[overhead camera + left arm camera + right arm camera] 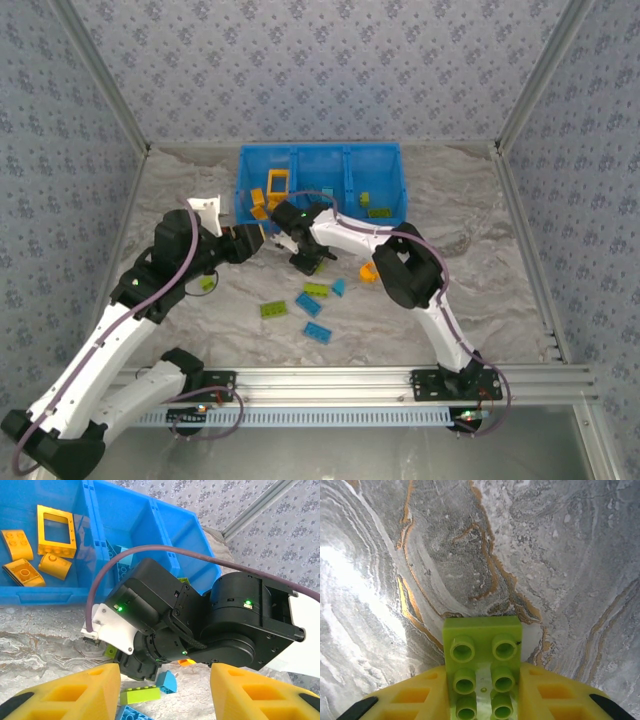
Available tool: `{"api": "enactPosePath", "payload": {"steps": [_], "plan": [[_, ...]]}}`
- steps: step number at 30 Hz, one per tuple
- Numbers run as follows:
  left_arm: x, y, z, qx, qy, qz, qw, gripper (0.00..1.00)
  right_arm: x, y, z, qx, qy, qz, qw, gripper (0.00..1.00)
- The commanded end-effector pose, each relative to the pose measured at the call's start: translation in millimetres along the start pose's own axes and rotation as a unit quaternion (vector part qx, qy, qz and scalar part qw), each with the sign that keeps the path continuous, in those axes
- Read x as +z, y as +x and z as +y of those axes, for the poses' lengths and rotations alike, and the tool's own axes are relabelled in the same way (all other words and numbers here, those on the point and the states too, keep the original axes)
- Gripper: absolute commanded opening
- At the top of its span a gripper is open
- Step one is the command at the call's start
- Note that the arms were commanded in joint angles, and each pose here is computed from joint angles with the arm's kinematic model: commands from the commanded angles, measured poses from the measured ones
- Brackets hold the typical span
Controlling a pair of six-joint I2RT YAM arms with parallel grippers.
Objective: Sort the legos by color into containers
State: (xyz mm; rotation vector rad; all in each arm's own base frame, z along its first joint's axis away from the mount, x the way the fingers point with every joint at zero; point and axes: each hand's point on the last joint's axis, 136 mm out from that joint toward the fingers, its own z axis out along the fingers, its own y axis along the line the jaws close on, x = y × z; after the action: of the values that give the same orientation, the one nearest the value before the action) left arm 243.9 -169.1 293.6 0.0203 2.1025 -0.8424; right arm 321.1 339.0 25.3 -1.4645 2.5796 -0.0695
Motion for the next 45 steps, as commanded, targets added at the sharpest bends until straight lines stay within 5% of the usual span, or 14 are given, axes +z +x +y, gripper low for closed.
{"api": "enactPosePath", "payload": {"steps": [1,10,16,22,31,45], "plan": [[-7,-9,-14,0.003,0.024,-0.009,1.0,0.5,-30,2,-17,0.03,0.029,-0.025,0.999,0.35],[6,-5,-61,0.046,0.069,0.001,0.997,0.5,-130,27,-73,0.152,0.057,-0.129,0.978,0.35],[29,-2,-88,0.057,0.095,0.008,0.994,0.49,-161,66,-136,0.294,0.077,-0.161,0.939,0.38],[48,1,-104,0.072,0.103,0.015,0.992,0.49,-133,84,-196,0.413,0.11,-0.097,0.899,0.38],[55,8,-112,0.075,0.108,0.022,0.991,0.48,-77,72,-252,0.476,0.141,-0.033,0.868,0.37],[44,-3,-127,0.076,0.125,-0.016,0.989,0.48,-22,70,-277,0.484,0.177,0.005,0.857,0.39]]}}
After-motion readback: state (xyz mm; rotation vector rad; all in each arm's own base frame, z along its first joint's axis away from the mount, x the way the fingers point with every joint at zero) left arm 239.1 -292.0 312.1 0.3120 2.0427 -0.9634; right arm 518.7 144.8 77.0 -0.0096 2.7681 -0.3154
